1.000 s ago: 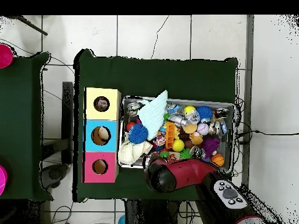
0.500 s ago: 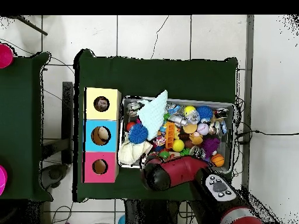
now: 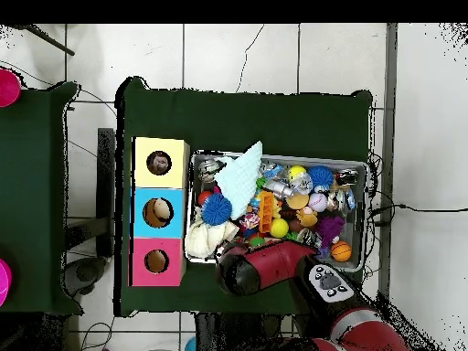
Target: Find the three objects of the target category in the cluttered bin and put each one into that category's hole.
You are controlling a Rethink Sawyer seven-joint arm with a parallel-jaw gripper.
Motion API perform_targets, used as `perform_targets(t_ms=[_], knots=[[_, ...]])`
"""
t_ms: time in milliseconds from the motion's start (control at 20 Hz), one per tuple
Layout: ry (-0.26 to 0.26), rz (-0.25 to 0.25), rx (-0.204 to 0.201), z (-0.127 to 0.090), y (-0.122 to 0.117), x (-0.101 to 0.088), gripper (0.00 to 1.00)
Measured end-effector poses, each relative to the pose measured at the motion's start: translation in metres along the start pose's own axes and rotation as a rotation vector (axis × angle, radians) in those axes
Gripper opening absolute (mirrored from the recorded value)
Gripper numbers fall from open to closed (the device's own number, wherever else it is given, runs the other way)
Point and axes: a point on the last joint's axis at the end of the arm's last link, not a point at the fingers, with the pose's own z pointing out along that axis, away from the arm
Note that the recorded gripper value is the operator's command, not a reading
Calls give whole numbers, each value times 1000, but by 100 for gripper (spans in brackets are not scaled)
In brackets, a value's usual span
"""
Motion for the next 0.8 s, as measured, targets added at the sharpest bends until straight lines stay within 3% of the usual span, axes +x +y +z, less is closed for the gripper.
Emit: perform_targets(t_ms=[150,200,800], knots=[[-2,-7,1,0,-1,1,100],[-4,-13,4,0,-2,1,0],[-41,-14,24,1,-21,-15,0]])
